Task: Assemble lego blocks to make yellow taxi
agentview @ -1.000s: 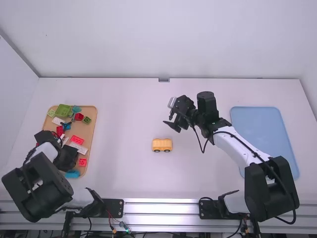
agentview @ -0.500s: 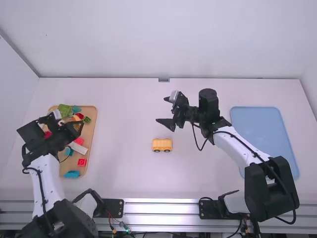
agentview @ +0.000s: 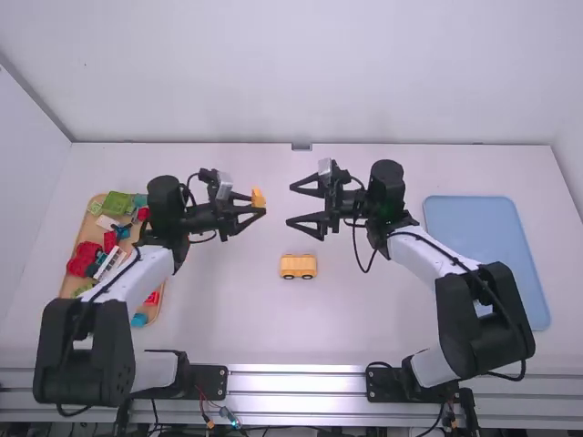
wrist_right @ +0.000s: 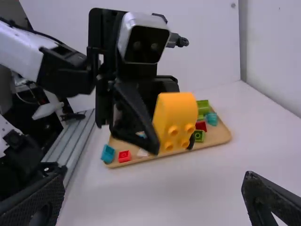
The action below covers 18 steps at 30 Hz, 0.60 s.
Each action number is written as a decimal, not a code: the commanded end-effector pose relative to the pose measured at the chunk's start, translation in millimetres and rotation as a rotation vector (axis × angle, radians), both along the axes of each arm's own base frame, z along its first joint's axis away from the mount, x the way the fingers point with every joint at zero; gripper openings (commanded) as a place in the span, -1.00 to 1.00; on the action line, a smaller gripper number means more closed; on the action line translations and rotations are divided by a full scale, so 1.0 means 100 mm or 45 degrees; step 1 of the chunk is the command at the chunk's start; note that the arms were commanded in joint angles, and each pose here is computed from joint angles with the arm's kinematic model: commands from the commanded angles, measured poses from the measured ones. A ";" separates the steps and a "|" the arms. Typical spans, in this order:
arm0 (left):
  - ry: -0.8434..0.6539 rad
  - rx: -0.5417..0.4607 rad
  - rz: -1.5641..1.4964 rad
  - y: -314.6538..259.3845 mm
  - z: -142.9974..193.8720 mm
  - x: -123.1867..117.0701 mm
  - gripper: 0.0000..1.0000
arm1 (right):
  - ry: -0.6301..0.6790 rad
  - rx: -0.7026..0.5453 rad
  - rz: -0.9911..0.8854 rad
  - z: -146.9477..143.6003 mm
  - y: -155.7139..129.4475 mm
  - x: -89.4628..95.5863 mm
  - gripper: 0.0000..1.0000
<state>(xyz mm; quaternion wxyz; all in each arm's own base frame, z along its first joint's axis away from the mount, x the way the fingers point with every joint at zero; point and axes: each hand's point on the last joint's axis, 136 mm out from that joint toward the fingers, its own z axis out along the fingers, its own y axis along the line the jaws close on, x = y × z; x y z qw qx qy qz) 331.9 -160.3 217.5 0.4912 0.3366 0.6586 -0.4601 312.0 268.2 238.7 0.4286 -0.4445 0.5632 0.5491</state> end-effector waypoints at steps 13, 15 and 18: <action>-0.064 -0.094 -0.323 -0.50 0.09 0.01 -0.82 | 0.139 0.042 0.097 0.10 0.02 -0.08 0.54; -0.071 -0.094 -0.334 -0.53 0.11 -0.01 -0.81 | 0.139 0.042 0.096 0.10 0.02 -0.08 0.49; -0.077 -0.094 -0.350 -0.58 0.13 -0.03 -0.82 | 0.122 0.042 0.097 0.09 0.02 -0.08 0.38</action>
